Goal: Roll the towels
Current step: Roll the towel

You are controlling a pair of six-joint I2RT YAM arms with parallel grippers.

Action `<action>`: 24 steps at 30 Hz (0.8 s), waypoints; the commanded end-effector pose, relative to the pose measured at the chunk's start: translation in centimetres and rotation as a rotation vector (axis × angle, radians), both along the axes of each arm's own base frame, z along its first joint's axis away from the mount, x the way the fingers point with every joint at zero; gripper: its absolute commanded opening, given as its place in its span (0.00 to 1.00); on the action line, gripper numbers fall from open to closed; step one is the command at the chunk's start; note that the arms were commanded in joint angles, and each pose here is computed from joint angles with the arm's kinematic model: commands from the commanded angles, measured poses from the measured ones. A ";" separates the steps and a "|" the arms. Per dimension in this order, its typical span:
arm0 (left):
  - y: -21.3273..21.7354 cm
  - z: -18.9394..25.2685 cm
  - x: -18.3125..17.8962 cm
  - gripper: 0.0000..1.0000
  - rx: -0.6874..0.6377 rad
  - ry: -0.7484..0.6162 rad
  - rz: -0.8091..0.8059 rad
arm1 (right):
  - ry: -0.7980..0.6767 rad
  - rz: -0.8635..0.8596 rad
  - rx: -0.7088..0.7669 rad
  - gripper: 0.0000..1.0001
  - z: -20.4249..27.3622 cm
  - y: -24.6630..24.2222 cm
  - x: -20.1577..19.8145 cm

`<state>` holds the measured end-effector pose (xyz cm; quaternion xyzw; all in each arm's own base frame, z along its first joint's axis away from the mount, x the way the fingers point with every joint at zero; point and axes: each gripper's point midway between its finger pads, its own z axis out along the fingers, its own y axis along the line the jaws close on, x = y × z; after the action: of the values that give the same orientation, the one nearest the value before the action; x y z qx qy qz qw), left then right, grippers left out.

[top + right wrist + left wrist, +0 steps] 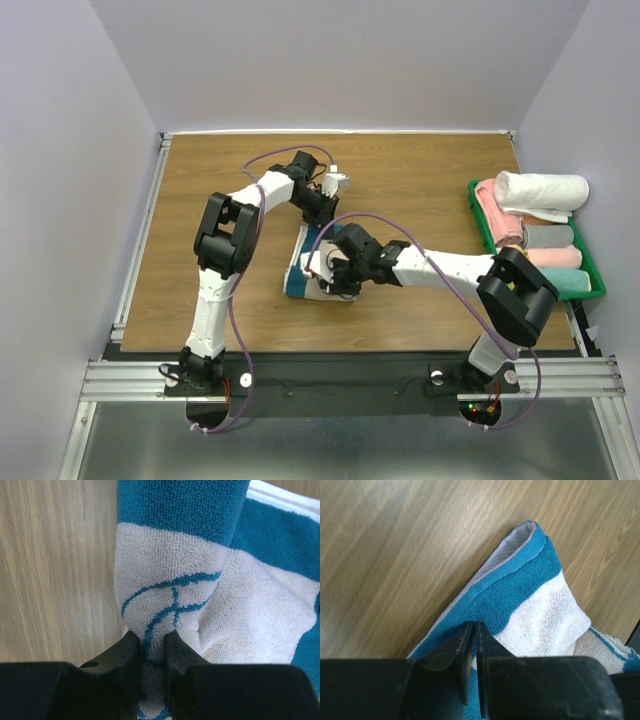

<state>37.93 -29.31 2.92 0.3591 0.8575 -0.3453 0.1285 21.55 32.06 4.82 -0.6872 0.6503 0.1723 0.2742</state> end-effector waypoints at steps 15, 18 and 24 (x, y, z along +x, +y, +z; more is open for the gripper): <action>4.7 9.6 5.7 0.45 -0.206 -0.269 0.174 | 0.611 0.038 -0.271 0.01 -4.0 -6.5 -6.9; 6.1 13.6 5.3 0.66 -0.283 -0.307 0.174 | 0.673 0.018 -0.269 0.01 -4.3 -6.3 -7.0; 9.9 18.1 3.5 0.93 -0.248 -0.486 0.149 | 0.811 -0.027 -0.232 0.01 -4.0 -5.4 -6.8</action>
<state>43.78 -20.03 16.44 0.2852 0.8216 -0.3587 0.3391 20.84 31.31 4.53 -0.6447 0.6770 0.3376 0.1095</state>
